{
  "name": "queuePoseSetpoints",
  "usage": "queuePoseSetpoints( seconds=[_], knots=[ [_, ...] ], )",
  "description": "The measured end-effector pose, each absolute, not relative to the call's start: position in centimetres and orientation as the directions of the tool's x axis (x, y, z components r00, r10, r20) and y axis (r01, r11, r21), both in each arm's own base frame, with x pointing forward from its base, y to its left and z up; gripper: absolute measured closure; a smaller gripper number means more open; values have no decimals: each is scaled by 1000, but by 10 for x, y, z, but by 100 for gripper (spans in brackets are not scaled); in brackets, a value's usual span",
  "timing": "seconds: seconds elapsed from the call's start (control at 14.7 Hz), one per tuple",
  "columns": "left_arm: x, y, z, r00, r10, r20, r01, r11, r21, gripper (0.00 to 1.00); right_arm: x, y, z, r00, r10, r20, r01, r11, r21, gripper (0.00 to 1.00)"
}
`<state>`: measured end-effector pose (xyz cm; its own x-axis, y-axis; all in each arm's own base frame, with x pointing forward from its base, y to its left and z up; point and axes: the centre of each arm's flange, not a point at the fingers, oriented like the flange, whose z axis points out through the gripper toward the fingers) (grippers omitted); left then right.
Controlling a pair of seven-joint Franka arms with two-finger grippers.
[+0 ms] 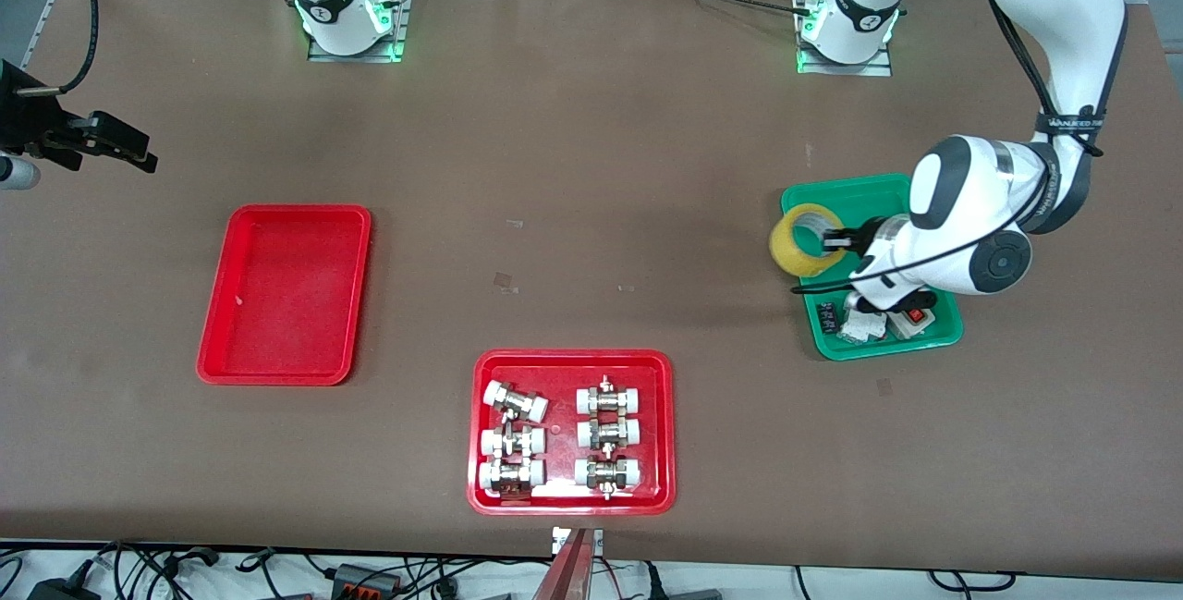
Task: Left arm passes tape to right arm into tray
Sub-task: 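Carry the tape with the left gripper while the right gripper approaches it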
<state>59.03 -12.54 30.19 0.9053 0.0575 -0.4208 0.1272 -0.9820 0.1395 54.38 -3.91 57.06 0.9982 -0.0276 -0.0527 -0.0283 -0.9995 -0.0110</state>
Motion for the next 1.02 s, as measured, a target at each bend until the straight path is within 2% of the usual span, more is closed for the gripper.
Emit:
queuePoseSetpoints(
  seconds=[0.2,0.34,0.61,0.82,1.02],
  knots=[
    [596,-191,328,906,45,-420,168,-950,262,78,540,-25,566,995,-5,-95,-8,-1000,-29,0],
    [597,-239,326,887,50,-459,217,-923,319,78,543,3,552,990,31,-136,20,-996,-86,0],
    [612,-332,296,822,155,-548,417,-818,395,78,568,46,496,974,57,-221,-16,-949,-316,0],
    [616,-388,271,761,247,-600,576,-684,448,78,598,72,457,965,101,-241,-41,-853,-521,0],
    [612,-423,254,696,340,-633,686,-576,445,78,626,116,422,968,167,-186,25,-806,-592,0]
  ],
)
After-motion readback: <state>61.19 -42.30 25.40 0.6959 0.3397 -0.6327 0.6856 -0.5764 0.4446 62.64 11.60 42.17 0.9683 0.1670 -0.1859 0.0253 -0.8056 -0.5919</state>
